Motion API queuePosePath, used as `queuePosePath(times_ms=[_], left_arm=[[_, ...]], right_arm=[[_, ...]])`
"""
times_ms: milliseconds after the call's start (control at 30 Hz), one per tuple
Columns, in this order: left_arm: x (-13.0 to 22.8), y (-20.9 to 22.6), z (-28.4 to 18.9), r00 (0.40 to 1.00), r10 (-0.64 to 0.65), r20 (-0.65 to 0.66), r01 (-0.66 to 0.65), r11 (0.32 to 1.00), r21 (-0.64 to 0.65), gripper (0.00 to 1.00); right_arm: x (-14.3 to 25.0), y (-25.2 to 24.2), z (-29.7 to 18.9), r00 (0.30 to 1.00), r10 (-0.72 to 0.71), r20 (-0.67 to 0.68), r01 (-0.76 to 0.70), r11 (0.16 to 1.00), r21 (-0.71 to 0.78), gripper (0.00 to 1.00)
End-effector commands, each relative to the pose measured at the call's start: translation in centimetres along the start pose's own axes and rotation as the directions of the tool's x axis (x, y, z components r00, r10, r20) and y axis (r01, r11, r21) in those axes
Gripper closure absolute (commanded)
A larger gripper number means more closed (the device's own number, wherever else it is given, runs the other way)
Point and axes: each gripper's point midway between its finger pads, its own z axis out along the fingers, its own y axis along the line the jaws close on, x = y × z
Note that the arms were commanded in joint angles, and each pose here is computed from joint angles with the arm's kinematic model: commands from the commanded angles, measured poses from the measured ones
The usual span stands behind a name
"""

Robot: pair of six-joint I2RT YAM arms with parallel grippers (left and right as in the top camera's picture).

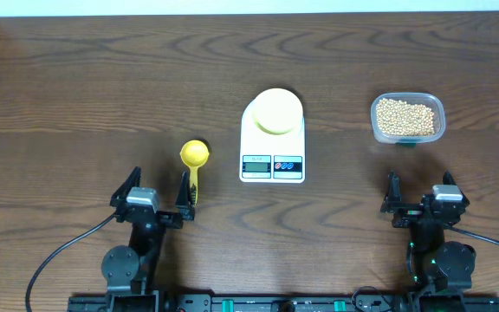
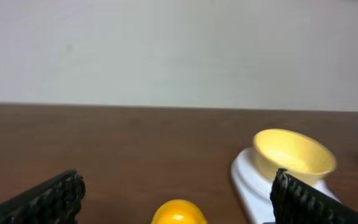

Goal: Scoop item into bowl and weigh 50g on scale
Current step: 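Lower the left gripper onto the yellow scoop handle and grasp it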

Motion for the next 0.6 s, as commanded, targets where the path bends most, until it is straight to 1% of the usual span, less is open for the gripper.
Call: queuePosePath(times_ms=[0, 133, 200, 233, 300, 367, 433, 500, 533, 567], left_arm=[[-1.0, -1.8, -0.1, 0.999, 0.000, 0.046, -0.005, 0.995, 0.103, 0.02], [-4.4, -2.1, -0.6, 0.990, 0.021, 0.139, -0.036, 0.994, 0.107, 0.02], [-6.1, -2.4, -1.0, 0.986, 0.028, 0.162, -0.046, 0.993, 0.108, 0.02], [-6.9, -2.5, -1.2, 0.988, 0.026, 0.155, -0.043, 0.993, 0.108, 0.02], [-7.8, -2.5, -1.5, 0.996, 0.014, 0.092, -0.023, 0.995, 0.096, 0.02], [-8.0, -2.3, -1.4, 1.000, -0.010, -0.021, 0.012, 0.997, 0.075, 0.02], [-7.3, -2.0, -1.3, 0.980, -0.060, -0.189, 0.069, 0.997, 0.042, 0.02], [-6.3, -1.9, -1.3, 0.933, -0.105, -0.345, 0.116, 0.993, 0.011, 0.02], [-5.5, -2.0, -1.3, 0.885, -0.130, -0.447, 0.142, 0.990, -0.005, 0.02], [-4.7, -2.3, -1.1, 0.818, -0.157, -0.553, 0.177, 0.984, -0.017, 0.02]], right_arm=[[0.0, -0.2, 0.0, 1.000, -0.014, 0.000, 0.014, 1.000, 0.006, 0.01], [0.0, -0.2, 0.0, 1.000, -0.014, 0.000, 0.014, 1.000, 0.006, 0.01], [0.0, -0.2, 0.0, 1.000, -0.014, 0.000, 0.014, 1.000, 0.006, 0.01], [0.0, -0.1, 0.0, 1.000, -0.014, 0.000, 0.014, 1.000, 0.006, 0.01], [0.0, -0.2, 0.0, 1.000, -0.014, 0.000, 0.014, 1.000, 0.006, 0.01], [0.0, -0.1, 0.0, 1.000, -0.014, 0.000, 0.014, 1.000, 0.006, 0.01], [0.0, -0.2, 0.0, 1.000, -0.014, 0.000, 0.014, 1.000, 0.006, 0.01], [0.0, -0.2, 0.0, 1.000, -0.014, 0.000, 0.014, 1.000, 0.006, 0.01], [0.0, -0.2, 0.0, 1.000, -0.014, 0.000, 0.014, 1.000, 0.006, 0.01], [0.0, -0.2, 0.0, 1.000, -0.014, 0.000, 0.014, 1.000, 0.006, 0.01]])
